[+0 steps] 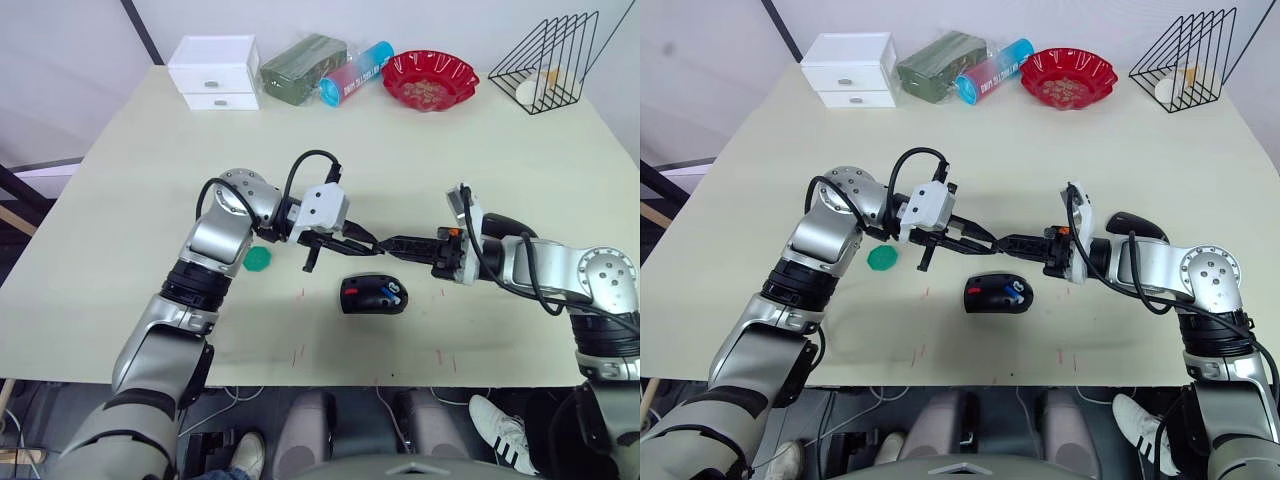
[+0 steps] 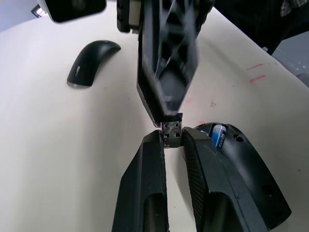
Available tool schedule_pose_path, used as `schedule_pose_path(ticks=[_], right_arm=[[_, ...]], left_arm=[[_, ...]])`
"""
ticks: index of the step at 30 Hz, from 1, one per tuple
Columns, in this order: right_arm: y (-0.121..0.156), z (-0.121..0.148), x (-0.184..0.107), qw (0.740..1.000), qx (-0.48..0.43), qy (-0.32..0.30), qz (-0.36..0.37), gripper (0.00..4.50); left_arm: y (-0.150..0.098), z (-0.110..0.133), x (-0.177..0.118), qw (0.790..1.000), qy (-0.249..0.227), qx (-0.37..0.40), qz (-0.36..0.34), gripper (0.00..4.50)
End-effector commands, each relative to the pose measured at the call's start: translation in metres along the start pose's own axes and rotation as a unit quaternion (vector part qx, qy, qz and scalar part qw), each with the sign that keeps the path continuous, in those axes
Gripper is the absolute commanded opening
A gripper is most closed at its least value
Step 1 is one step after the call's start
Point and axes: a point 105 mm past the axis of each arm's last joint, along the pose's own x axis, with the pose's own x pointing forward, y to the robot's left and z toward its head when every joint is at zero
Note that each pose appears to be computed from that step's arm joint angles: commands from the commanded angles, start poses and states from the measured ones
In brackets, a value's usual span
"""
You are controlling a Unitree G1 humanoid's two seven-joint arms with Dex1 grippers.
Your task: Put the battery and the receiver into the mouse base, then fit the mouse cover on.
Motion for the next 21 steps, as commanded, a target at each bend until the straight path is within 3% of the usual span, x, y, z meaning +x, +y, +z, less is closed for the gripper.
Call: schedule_pose_path(ticks=[1,21], right_arm=[[0.0171,0.0049,-0.0017,0.999,-0.012,-0.011,0.037,0.17],[0.0134,-0.0002,-0.0027,1.0,-0.02,0.001,0.017,0.17]], left_arm=[[0.0031,0.008,0.0014,1.0,-0.008,0.015,0.003,0.07],[0.0029,0.007,0.0025,1.0,-0.004,0.015,0.002,0.07]])
